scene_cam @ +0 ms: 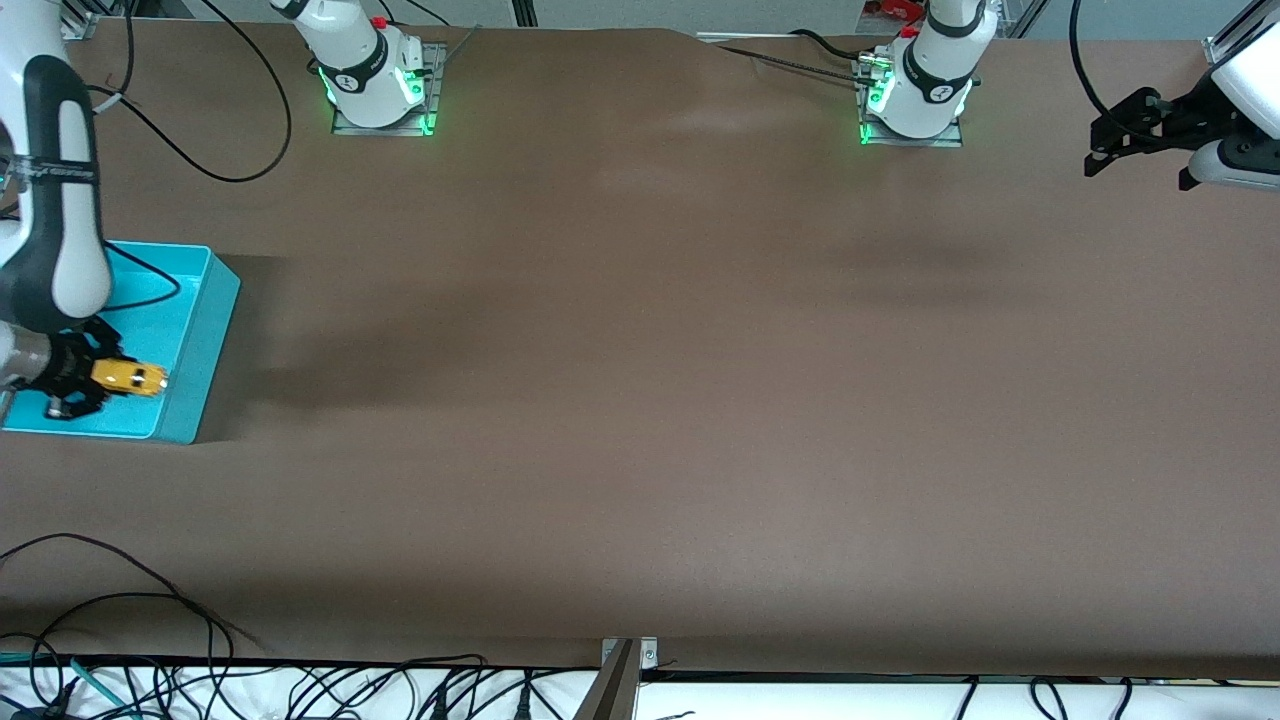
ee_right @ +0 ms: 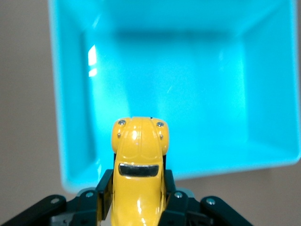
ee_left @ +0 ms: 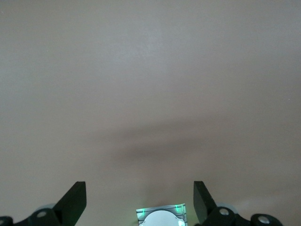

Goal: Wind up and store yellow beetle car
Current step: 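Grasp the car with the right gripper and lift it over the box, then lower the car into the cyan box and open the right gripper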

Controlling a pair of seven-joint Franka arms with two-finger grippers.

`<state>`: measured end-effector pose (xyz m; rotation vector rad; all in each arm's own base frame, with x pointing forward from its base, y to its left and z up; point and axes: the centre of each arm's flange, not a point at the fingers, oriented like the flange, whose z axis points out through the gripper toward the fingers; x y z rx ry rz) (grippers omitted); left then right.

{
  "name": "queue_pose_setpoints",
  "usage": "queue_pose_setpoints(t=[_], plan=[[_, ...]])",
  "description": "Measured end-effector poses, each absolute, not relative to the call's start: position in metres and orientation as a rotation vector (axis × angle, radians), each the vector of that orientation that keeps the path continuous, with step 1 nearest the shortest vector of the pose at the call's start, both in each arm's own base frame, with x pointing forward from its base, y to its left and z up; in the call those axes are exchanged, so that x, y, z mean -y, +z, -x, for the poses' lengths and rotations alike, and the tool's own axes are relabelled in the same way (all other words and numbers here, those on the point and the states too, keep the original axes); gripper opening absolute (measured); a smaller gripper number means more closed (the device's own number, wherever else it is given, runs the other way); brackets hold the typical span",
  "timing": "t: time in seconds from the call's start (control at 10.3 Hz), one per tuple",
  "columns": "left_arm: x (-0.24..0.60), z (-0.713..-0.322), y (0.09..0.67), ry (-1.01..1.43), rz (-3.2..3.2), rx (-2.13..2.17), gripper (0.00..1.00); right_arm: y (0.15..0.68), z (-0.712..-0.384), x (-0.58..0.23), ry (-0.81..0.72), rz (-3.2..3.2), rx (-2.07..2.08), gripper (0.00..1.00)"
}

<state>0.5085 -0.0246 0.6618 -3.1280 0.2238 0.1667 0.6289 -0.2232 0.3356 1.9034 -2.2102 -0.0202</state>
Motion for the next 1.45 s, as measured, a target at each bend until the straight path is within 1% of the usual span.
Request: queue_pose_setpoints(t=[0.19, 0.48, 0.78, 1.07, 1.45], plan=[[0.028, -0.511, 0.657, 0.181, 3.126, -0.233, 1.0, 0.32, -0.6, 0.274, -0.062, -1.847, 2.195, 0.46], [0.032, -0.522, 0.639, 0.234, 3.124, -0.248, 1.0, 0.289, -0.569, 0.309, -0.122, -1.817, 2.191, 0.46], [0.032, -0.523, 0.644, 0.21, 3.126, -0.245, 1.0, 0.242, -0.54, 0.328, -0.078, -1.827, 2.202, 0.46], [0.029, -0.524, 0.647, 0.201, 3.127, -0.237, 1.0, 0.217, -0.529, 0.319, -0.105, -1.837, 2.187, 0.46], [0.028, -0.524, 0.646, 0.203, 3.128, -0.234, 1.0, 0.212, -0.527, 0.315, -0.107, -1.843, 2.182, 0.46]])
